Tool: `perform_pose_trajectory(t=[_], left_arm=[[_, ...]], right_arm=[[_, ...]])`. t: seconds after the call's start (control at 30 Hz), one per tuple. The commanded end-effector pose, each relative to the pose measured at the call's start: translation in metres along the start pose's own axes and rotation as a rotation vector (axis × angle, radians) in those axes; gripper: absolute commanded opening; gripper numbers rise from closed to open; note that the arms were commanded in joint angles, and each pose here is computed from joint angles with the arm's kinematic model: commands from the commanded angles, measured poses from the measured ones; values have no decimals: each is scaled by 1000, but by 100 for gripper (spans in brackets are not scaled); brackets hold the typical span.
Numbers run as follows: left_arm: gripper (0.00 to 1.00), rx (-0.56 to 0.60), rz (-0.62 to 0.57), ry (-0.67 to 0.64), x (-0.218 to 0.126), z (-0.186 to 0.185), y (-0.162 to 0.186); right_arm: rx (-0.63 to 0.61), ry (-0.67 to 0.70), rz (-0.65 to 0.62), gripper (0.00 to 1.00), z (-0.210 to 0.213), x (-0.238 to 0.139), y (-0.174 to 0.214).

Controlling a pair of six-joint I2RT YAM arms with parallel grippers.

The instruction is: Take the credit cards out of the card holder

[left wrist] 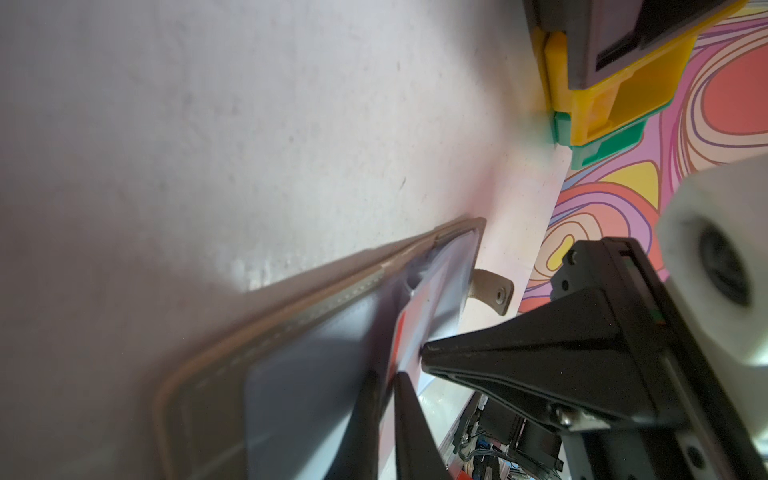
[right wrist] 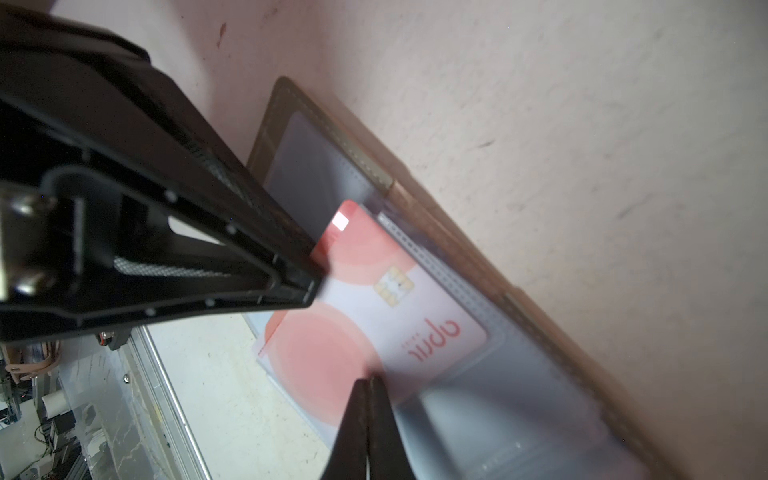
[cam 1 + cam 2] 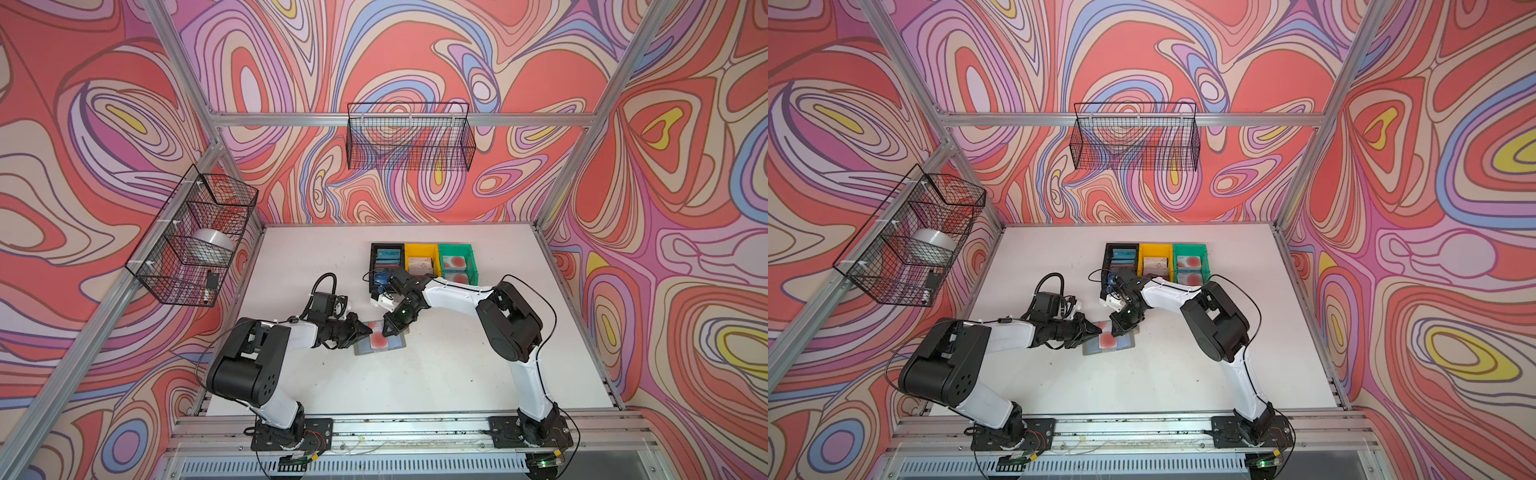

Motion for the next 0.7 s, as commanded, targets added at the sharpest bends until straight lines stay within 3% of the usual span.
perform_pose_trajectory(t=[0.0, 0.47, 0.67], left_arm=[[16, -12, 15, 0, -1, 3, 11], [16, -18, 12, -10, -3, 8, 19], [6, -16, 14, -4, -2, 8, 18]], right_arm=[[47, 46, 71, 6, -16, 22, 11], [54, 45, 77, 6, -16, 23, 11], [58, 45, 78, 6, -17, 24, 12]])
Point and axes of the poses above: each gripper's point midway between its finger pads, its own x axis out along the fingers, its own z axis along the line the jaws close on, y = z × x, the point moved 9 cm from there along -x, back along the fingers, and after that the axes turned 15 degrees about x, right-handed, at the moved point
